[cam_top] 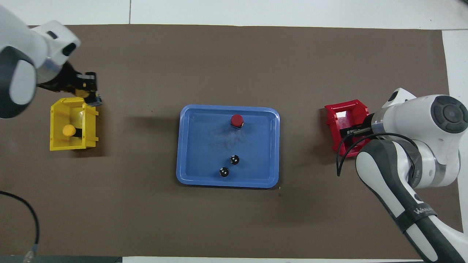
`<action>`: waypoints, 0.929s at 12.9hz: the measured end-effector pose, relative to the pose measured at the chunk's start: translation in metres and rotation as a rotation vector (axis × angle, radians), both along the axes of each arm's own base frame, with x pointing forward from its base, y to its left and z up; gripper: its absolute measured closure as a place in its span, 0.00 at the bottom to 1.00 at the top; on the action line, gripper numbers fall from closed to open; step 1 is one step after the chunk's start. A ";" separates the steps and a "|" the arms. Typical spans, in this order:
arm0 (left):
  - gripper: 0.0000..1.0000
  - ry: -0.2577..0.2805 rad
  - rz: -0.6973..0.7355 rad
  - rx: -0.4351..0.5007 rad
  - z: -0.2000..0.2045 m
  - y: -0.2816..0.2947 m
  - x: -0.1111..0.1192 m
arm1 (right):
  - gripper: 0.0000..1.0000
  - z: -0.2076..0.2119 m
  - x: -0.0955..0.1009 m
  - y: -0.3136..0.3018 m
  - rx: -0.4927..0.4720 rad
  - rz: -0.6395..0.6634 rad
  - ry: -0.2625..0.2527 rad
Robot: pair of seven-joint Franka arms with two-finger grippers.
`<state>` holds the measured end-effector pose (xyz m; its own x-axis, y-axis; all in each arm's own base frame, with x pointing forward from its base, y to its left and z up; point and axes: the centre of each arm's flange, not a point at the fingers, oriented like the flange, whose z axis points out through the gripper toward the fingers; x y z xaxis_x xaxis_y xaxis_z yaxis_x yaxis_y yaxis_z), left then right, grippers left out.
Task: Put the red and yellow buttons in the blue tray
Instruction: 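Place the yellow button in the tray while the right gripper grasps another red button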
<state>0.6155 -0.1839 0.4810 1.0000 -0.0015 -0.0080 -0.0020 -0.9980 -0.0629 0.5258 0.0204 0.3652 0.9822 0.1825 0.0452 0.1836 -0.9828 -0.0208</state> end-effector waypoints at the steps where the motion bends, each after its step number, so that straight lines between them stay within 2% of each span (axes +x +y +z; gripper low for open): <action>1: 0.59 -0.002 -0.007 -0.017 -0.012 -0.042 -0.008 | 0.35 -0.001 -0.001 -0.003 -0.001 0.006 -0.002; 2: 0.59 0.005 -0.027 -0.036 -0.026 -0.070 -0.014 | 0.39 -0.003 -0.001 -0.005 -0.001 0.008 -0.009; 4: 0.59 0.007 -0.070 -0.058 -0.050 -0.108 -0.021 | 0.38 -0.010 -0.005 -0.006 -0.002 0.009 -0.008; 6: 0.59 -0.010 -0.107 -0.088 -0.057 -0.140 -0.030 | 0.39 -0.015 -0.008 -0.007 -0.002 0.010 0.003; 10: 0.59 -0.002 -0.119 -0.096 -0.078 -0.190 -0.054 | 0.42 -0.023 -0.021 -0.007 -0.004 0.028 0.024; 11: 0.59 -0.015 -0.113 -0.103 -0.091 -0.204 -0.061 | 0.52 -0.024 -0.023 -0.009 -0.005 0.035 0.026; 12: 0.59 -0.020 -0.112 -0.106 -0.103 -0.213 -0.066 | 0.56 -0.024 -0.024 -0.011 -0.005 0.039 0.027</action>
